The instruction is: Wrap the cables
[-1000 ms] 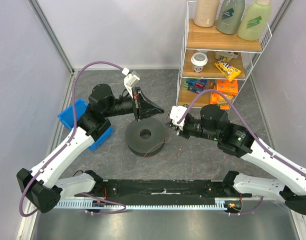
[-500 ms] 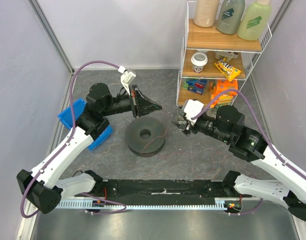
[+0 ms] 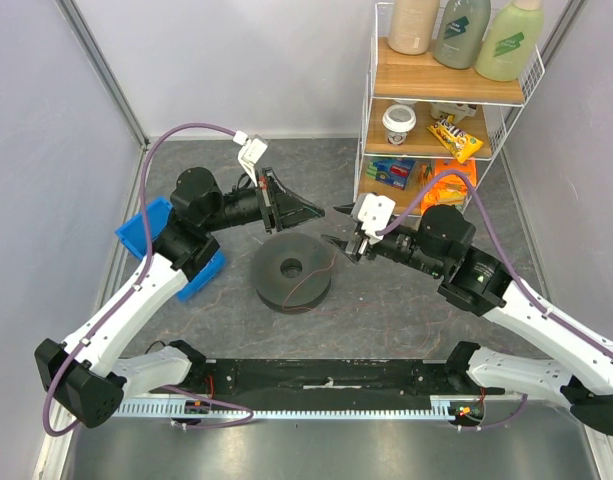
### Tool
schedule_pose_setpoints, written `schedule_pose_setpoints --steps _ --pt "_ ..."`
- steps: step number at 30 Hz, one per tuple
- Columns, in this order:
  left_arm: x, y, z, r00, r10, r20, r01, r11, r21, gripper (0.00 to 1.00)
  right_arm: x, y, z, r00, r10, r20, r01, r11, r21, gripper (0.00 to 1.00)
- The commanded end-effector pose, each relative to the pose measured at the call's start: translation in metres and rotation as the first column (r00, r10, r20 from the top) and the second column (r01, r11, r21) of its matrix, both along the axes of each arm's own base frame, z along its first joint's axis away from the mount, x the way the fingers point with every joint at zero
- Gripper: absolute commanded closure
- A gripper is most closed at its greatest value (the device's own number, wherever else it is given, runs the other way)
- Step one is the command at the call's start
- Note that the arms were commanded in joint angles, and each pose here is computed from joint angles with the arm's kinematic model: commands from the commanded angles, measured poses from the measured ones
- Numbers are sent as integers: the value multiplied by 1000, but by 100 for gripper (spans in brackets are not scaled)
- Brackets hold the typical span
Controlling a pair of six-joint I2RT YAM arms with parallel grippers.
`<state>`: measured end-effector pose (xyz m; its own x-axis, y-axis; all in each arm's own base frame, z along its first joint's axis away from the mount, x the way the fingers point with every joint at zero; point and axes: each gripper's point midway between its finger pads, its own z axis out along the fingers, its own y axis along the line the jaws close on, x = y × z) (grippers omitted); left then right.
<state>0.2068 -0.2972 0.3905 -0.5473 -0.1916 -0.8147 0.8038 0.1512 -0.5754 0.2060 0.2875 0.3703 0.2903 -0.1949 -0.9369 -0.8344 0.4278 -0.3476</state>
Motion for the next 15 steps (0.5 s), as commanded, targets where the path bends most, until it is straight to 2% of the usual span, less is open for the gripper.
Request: schedule_pose_setpoints --steps 1,6,13,15 --pt "-7 6 22 1000 -12 25 14 998 -62 98 -3 9 23 998 39 41 -42 996 83 42" --pt "-8 9 22 1000 -7 23 9 998 -68 98 -4 10 23 997 49 52 -53 995 88 61" --pt "-10 9 24 1000 -16 22 18 997 -80 99 -1 11 13 999 41 29 -43 996 72 67" --pt "-10 9 22 1000 -16 16 18 997 -79 98 -1 11 14 999 38 29 -40 996 74 72"
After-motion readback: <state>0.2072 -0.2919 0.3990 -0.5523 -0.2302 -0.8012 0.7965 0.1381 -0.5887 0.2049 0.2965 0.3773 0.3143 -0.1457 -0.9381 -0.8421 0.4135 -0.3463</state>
